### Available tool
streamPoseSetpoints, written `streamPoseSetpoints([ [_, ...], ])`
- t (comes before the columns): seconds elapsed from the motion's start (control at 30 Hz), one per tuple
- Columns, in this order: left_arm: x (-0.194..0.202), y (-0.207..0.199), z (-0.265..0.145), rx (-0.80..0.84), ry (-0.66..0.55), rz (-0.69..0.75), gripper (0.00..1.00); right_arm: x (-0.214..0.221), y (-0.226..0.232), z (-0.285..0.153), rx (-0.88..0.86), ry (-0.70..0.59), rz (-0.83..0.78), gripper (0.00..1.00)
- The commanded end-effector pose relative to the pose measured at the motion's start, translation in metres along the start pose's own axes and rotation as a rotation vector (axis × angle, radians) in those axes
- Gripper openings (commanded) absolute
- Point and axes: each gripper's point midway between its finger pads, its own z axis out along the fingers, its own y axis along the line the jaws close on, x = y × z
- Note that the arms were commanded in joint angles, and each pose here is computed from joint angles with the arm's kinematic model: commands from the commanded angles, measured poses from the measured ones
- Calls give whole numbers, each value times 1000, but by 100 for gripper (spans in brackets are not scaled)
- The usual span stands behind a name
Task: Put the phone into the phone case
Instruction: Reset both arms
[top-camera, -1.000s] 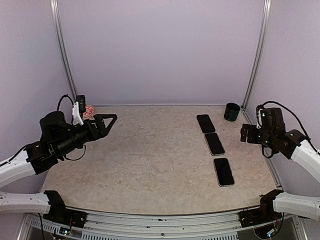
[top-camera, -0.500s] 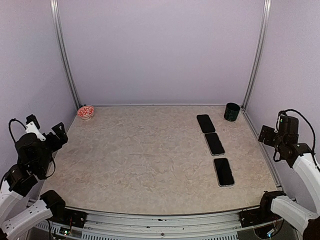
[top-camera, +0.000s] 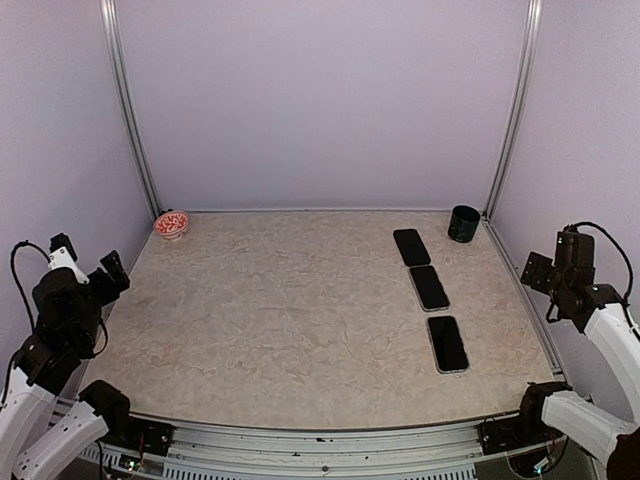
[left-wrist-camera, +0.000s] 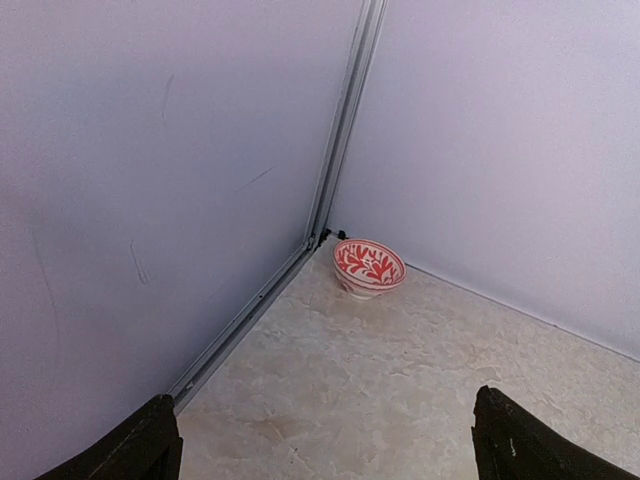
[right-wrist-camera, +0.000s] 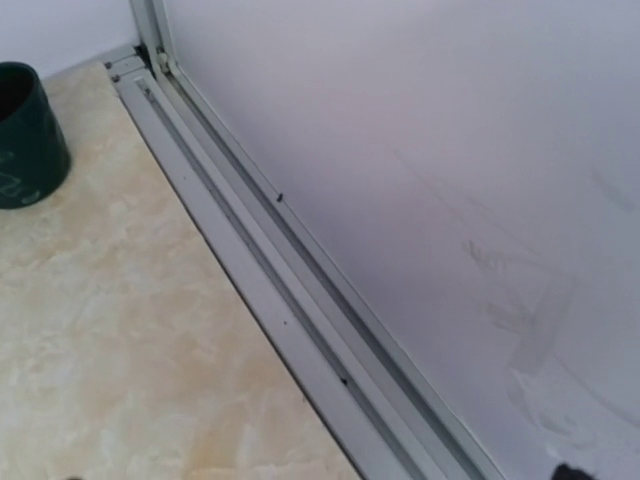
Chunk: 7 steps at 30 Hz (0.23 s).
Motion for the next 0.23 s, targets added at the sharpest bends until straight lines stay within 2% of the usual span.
streamPoseSetpoints([
  [0.0,0,-4,4,23,-6,9,99,-10,-6,-5,14,-22,37,99],
  [0.2,1,-5,5,27,-1,6,99,-9,-1,-4,-8,-9,28,99],
])
